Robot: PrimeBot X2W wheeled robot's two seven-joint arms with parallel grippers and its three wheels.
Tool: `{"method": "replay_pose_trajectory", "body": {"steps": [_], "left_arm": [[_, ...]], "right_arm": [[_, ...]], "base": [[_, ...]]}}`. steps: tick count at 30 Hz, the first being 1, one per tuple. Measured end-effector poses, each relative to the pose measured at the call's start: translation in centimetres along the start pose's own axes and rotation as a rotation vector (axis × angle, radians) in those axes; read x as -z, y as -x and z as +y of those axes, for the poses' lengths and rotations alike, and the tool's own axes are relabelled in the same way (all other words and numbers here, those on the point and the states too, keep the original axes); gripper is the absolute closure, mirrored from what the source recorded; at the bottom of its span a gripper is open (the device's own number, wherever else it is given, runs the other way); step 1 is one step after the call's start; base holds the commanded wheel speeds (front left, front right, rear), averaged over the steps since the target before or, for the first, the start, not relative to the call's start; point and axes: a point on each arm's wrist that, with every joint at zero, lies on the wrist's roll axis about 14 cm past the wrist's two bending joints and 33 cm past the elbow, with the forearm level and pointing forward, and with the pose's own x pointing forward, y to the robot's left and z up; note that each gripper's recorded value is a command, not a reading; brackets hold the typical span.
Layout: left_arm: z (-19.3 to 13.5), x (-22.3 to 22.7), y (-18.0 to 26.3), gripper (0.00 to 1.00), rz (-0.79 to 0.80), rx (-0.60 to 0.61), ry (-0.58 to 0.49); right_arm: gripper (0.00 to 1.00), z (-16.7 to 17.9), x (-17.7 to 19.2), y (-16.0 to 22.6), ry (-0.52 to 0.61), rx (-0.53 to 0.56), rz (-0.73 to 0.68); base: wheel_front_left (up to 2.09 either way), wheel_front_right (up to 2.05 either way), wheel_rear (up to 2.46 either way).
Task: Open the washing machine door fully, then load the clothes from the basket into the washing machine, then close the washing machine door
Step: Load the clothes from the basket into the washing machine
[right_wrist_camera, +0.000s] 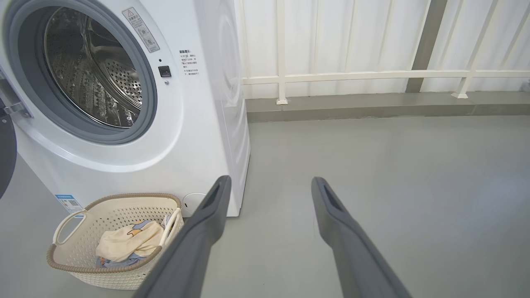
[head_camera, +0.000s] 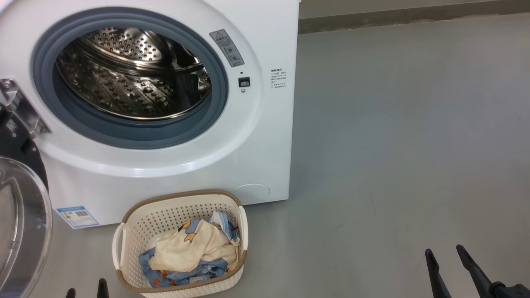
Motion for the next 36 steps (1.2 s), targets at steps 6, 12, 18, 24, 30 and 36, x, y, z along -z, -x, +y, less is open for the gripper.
{"method": "replay_pose_trajectory", "body": {"steps": [6, 12, 18, 24, 30, 36], "left_arm": [[0.1, 0.3, 0.0, 0.00, 0.009, -0.003, 0.000], [0.2, 1.0, 0.0, 0.00, 0.031, -0.006, 0.001], [0.2, 1.2, 0.0, 0.00, 0.038, -0.006, 0.000], [0.4, 1.3, -0.1, 0.00, 0.043, -0.014, 0.000], [0.8, 1.4, -0.1, 0.00, 0.048, -0.026, -0.008], [1.0, 1.7, -0.2, 0.00, 0.058, -0.030, -0.009]], "right_arm": [[0.00, -0.1, 0.1, 0.0, 0.000, 0.003, 0.004], [0.00, -0.2, 0.2, 0.0, 0.001, 0.006, 0.008], [0.00, -0.2, 0.4, 0.1, 0.001, 0.008, 0.013], [0.00, -0.3, 0.5, 0.0, 0.001, 0.009, 0.020], [0.00, -0.3, 0.8, -0.1, 0.002, 0.010, 0.028], [0.00, -0.3, 1.1, -0.2, 0.003, 0.011, 0.039]], "base": [[0.00, 0.00, 0.00], [0.26, -0.26, 0.00], [1.06, -1.06, 0.00], [1.84, -1.84, 0.00], [1.52, -1.52, 0.00], [0.70, -0.70, 0.00]]}}
